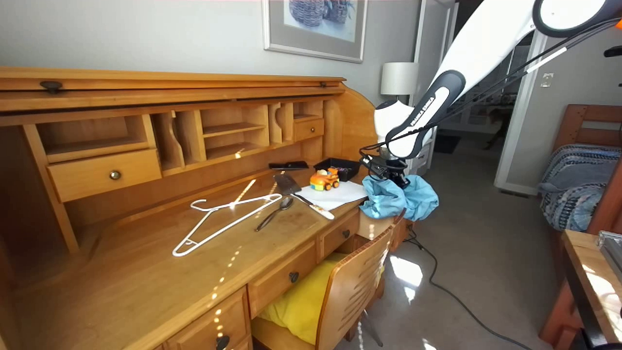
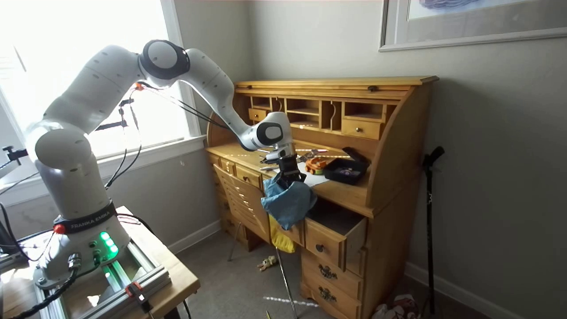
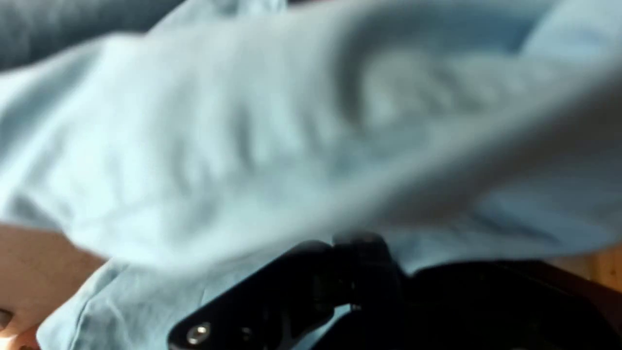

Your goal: Use the towel to wipe the drawer

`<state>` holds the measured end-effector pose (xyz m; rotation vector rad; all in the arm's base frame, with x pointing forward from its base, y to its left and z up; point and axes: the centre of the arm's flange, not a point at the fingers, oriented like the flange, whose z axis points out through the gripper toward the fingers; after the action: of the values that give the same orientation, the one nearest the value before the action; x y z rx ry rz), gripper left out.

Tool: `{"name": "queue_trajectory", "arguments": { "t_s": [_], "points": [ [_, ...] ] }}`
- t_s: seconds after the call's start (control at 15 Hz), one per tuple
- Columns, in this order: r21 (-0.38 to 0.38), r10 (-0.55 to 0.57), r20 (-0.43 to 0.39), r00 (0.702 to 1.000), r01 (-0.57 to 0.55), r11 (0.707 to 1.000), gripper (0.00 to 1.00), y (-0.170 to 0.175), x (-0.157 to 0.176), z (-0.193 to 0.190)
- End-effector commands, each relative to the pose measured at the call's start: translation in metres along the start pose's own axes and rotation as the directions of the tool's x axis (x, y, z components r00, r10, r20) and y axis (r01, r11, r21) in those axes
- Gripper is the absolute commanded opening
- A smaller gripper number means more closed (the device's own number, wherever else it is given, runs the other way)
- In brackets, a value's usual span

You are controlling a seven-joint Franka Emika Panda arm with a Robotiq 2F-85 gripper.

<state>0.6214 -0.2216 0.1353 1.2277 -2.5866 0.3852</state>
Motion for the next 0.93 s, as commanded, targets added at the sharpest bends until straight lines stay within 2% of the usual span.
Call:
{"name": "queue_trajectory", "arguments": {
  "t_s": [0.0,0.27,0.47,0.6,0.67,0.73,0.8,0.87],
  "points": [
    [0.023,0.07,-0.047,0.996,-0.069,0.997,0.02,-0.013,-0.012,0.014],
    [-0.01,0.244,-0.129,0.961,-0.248,0.969,0.02,-0.008,0.018,0.026],
    [-0.01,0.374,-0.179,0.91,-0.382,0.924,0.02,-0.001,0.046,0.039],
    [-0.015,0.453,-0.208,0.867,-0.466,0.885,0.02,0.006,0.062,0.048],
    [-0.029,0.466,-0.214,0.858,-0.483,0.875,0.02,0.01,0.066,0.05],
    [-0.082,0.425,-0.182,0.887,-0.444,0.892,0.02,0.017,0.065,0.047],
    [-0.023,0.41,-0.19,0.892,-0.421,0.907,0.07,0.0,0.061,0.049],
    [-0.036,0.409,-0.191,0.893,-0.422,0.906,0.07,0.004,0.061,0.051]
  ]
}}
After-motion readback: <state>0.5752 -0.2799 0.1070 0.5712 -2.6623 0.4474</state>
